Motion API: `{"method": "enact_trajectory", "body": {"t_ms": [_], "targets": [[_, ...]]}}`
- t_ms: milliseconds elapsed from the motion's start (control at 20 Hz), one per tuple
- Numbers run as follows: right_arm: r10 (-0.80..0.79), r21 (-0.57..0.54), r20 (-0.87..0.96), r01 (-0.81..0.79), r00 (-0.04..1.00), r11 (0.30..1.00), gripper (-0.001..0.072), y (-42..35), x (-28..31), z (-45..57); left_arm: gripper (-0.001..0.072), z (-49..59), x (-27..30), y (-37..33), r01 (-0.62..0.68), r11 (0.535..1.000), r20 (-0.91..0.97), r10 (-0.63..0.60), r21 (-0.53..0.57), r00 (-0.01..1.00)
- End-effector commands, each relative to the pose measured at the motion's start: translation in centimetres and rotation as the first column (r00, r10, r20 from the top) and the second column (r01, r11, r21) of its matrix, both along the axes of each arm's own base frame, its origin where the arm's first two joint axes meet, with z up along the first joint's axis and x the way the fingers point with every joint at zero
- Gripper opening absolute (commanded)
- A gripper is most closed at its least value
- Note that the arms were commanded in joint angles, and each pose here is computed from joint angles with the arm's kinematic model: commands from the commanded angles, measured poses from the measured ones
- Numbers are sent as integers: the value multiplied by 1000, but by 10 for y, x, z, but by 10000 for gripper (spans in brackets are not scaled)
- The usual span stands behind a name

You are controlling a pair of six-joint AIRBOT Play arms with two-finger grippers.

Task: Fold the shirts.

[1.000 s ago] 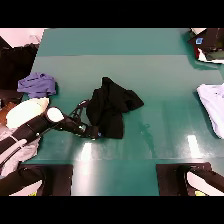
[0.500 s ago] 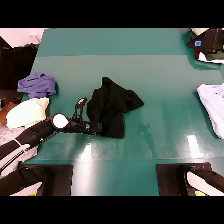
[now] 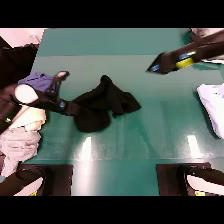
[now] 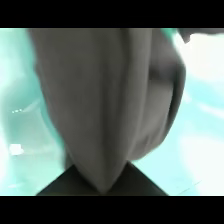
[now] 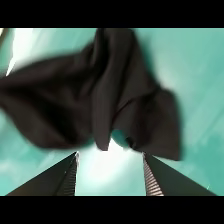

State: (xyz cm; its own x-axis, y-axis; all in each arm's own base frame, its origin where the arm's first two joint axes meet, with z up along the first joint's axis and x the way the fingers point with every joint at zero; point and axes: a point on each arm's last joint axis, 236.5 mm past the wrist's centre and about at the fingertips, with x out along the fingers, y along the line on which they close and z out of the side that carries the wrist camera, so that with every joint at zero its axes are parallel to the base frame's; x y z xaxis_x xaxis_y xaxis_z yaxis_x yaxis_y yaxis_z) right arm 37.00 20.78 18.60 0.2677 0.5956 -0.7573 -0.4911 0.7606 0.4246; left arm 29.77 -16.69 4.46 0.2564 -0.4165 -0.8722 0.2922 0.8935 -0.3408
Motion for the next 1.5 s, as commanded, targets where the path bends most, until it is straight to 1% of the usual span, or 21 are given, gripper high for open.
{"method": "enact_trajectory", "body": {"t_ms": [0,150,350,500,650,1000,1050,1100,1150,1300,1350,1450], "targets": [[141,-35,-154,-148,978,988,464,70,-6,-77,24,26,5,45,11,989,28,-15,146,1000],[173,-41,-244,-188,954,981,465,114,-2,-145,24,28,6,47,9,988,34,-15,156,999],[220,61,-341,-212,914,975,465,165,-21,-181,25,28,6,47,8,988,36,-14,156,999],[215,124,-315,-185,924,975,464,190,-18,-176,24,28,7,47,7,988,40,-13,154,999],[198,109,-277,-174,940,979,455,196,-13,-180,25,29,9,46,4,988,45,-11,152,999],[179,82,-303,-161,936,984,440,193,-10,-199,25,29,8,45,5,989,42,-12,148,999],[176,79,-299,-159,938,984,424,193,-8,-200,25,28,8,45,6,989,41,-12,149,999],[172,81,-291,-155,941,985,299,194,-6,-199,25,29,8,45,6,989,41,-12,149,999],[172,83,-287,-155,942,984,10,194,-6,-198,25,29,8,45,5,989,43,-11,149,999],[162,89,-256,-144,953,986,18,187,1,-182,24,33,13,47,-1,988,67,-10,157,998],[149,80,-224,-135,963,988,17,178,8,-170,24,40,17,52,-5,984,84,-10,176,996],[103,24,-103,-101,989,995,16,140,30,-132,24,72,28,66,-25,972,156,-12,235,988]]}}
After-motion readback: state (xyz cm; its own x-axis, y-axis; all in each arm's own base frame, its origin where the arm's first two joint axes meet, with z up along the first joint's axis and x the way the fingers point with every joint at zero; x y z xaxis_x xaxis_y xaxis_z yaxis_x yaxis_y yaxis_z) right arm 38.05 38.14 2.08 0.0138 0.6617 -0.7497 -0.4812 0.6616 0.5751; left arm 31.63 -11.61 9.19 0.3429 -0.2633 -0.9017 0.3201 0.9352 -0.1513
